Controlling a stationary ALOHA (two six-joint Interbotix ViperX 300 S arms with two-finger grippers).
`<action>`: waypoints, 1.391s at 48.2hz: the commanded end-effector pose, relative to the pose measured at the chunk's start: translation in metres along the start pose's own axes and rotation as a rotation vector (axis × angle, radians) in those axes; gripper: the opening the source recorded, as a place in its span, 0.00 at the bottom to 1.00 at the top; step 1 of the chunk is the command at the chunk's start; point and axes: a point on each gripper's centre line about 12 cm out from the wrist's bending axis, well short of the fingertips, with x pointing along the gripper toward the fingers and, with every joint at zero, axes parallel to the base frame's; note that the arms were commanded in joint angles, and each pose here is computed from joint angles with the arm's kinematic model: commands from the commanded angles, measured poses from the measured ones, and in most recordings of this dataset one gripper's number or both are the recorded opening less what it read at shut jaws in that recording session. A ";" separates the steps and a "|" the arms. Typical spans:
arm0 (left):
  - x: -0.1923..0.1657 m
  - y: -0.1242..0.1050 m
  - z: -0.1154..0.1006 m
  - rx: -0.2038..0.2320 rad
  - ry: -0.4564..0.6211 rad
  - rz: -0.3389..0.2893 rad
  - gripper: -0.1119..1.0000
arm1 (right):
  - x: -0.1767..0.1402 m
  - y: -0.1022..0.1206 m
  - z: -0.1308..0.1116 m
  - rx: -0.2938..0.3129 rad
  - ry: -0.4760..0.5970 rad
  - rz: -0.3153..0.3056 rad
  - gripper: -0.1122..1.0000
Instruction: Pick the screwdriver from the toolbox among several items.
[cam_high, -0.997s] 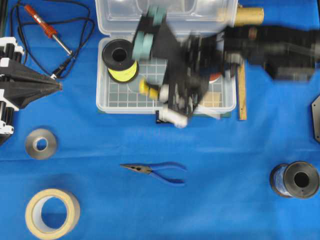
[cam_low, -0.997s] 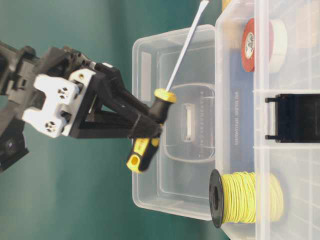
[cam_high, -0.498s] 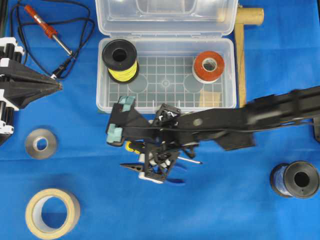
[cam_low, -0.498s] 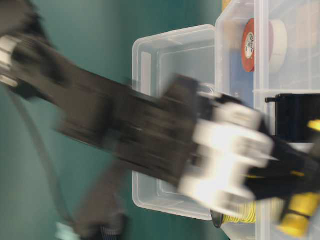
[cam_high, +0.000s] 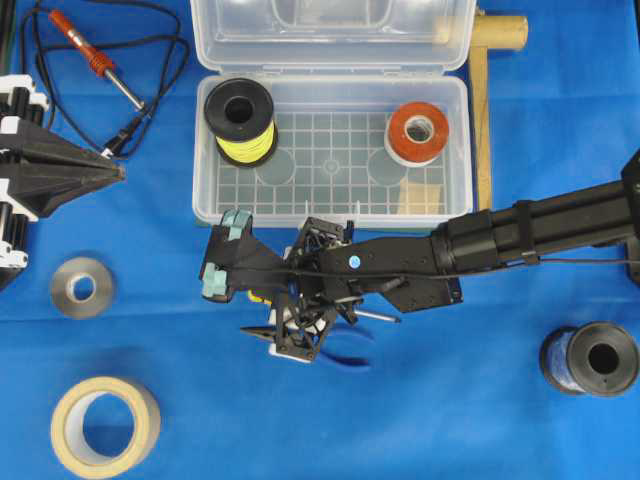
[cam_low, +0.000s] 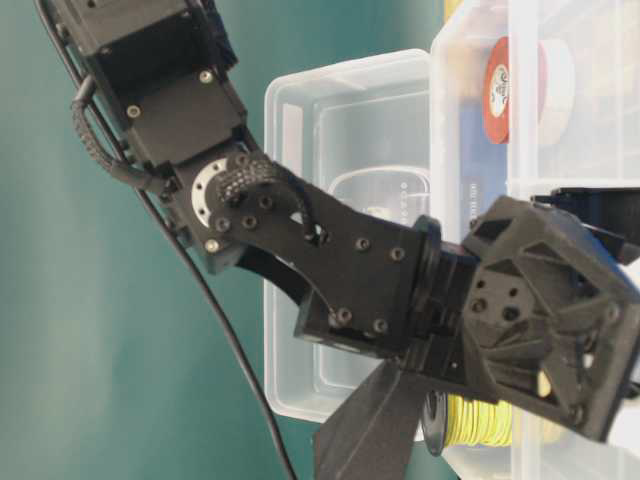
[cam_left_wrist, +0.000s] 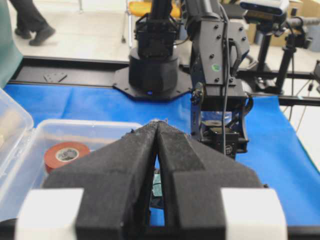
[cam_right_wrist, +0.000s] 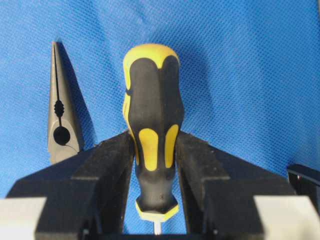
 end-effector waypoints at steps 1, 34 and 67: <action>0.001 0.000 0.004 -0.001 -0.012 0.001 0.10 | -0.019 0.006 0.012 0.004 -0.045 0.029 0.35; 0.001 0.000 0.001 -0.012 0.006 0.002 0.10 | -0.209 -0.020 -0.011 -0.158 -0.328 -0.037 0.76; 0.001 -0.004 -0.004 -0.012 0.024 -0.020 0.10 | -0.254 -0.143 -0.186 -0.188 -0.700 0.129 0.76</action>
